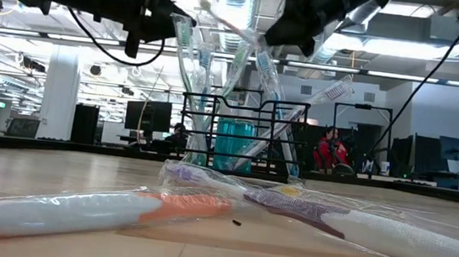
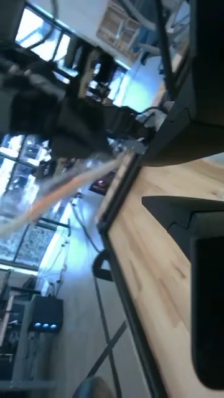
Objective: Pick & Place toothbrushing station
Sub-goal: Put the top orange toothbrush into the wire organizer
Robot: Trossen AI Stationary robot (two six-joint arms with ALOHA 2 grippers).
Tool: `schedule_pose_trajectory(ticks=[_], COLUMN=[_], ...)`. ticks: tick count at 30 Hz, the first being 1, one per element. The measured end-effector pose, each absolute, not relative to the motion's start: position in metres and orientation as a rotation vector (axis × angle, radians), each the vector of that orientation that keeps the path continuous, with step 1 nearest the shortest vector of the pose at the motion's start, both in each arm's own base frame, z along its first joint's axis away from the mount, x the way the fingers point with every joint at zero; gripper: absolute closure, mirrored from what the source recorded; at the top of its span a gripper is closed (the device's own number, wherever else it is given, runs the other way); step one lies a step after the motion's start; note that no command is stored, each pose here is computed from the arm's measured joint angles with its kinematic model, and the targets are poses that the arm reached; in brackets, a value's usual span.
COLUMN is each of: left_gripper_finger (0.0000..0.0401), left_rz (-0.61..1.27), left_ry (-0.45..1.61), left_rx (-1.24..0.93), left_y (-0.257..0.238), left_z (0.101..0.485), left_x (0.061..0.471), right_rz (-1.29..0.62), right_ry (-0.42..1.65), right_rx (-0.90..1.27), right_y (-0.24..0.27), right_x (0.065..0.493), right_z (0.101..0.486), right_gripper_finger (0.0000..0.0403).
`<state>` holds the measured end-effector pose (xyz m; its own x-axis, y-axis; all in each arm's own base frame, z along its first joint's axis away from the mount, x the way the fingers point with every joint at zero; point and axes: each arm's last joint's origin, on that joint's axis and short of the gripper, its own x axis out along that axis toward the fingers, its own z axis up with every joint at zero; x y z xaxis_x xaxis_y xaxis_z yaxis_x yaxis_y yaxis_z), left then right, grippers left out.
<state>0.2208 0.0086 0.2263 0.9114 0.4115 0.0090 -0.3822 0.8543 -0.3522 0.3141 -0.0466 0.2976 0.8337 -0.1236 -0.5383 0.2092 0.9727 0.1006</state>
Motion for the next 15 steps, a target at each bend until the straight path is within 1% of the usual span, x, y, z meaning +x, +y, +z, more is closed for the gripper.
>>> schedule_pose_trajectory(ticks=[7,15], left_gripper_finger=[0.0319,0.0319], left_rz=[0.411,0.316], left_ry=[-0.173,-0.274], left_rx=[-0.372,-0.376], left_y=[0.011,0.009], left_z=[0.241,0.255], left_x=[0.212,0.208], right_rz=[-0.111,-0.061], right_ry=[0.509,0.443], right_rx=[0.126,0.113], right_y=[-0.028,-0.013], right_x=[0.319,0.324], right_z=[0.302,0.307], right_gripper_finger=[0.0403,0.0403])
